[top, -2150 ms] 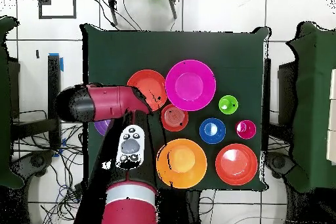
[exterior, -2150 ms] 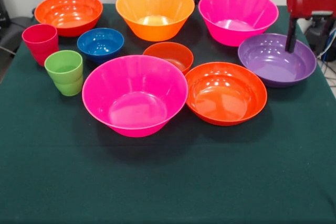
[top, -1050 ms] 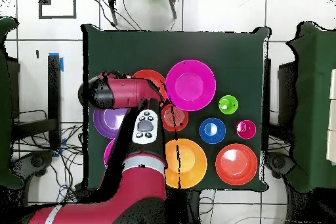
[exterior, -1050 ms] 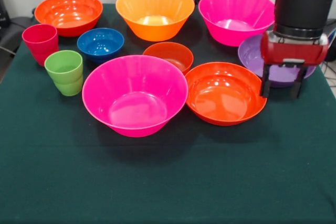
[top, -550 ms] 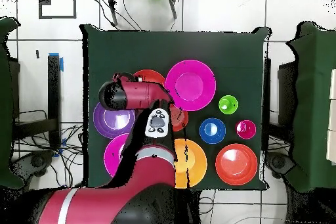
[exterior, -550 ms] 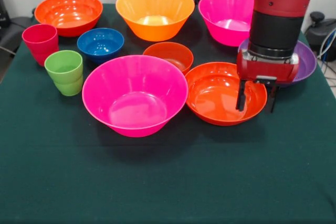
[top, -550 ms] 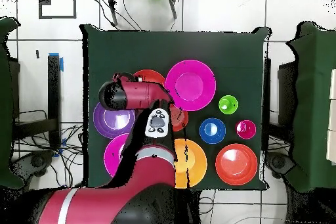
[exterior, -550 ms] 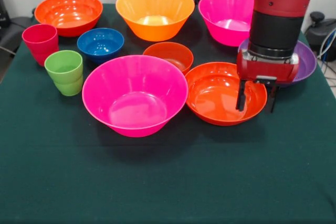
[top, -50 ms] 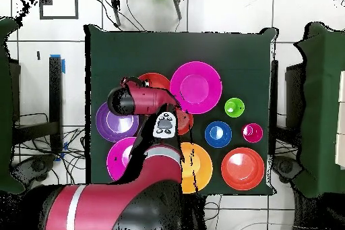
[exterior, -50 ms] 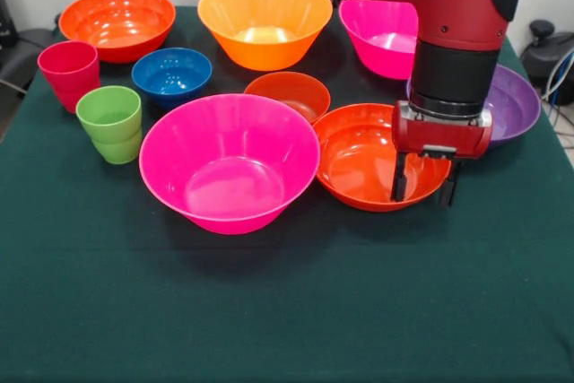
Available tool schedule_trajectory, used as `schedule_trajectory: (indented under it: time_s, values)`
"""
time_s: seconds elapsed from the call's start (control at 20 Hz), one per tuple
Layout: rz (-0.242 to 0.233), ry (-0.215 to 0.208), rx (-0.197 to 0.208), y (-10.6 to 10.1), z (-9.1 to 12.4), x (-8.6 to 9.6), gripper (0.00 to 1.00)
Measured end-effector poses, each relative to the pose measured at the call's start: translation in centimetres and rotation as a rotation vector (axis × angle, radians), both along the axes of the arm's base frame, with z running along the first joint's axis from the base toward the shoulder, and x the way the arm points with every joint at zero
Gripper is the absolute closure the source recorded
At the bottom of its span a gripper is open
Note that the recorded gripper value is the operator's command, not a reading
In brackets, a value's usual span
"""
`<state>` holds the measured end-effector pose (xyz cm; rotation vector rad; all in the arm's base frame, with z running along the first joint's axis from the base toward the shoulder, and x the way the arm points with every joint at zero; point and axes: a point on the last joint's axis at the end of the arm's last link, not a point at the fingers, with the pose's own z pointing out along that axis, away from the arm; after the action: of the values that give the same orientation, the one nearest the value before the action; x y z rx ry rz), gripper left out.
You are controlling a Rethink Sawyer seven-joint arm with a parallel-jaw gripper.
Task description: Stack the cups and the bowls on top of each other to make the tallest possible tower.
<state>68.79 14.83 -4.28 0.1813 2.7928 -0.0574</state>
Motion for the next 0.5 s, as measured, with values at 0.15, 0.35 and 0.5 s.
schedule_trajectory:
  time_s: [0.15,0.35,0.5]
  values:
    - [0.000,-0.002,0.000,0.00,-0.23,-0.06,0.00]
    - [0.000,0.003,-0.001,-0.01,-0.55,-0.23,0.00]
    - [0.000,0.005,-0.001,-0.05,-0.69,-0.30,0.00]
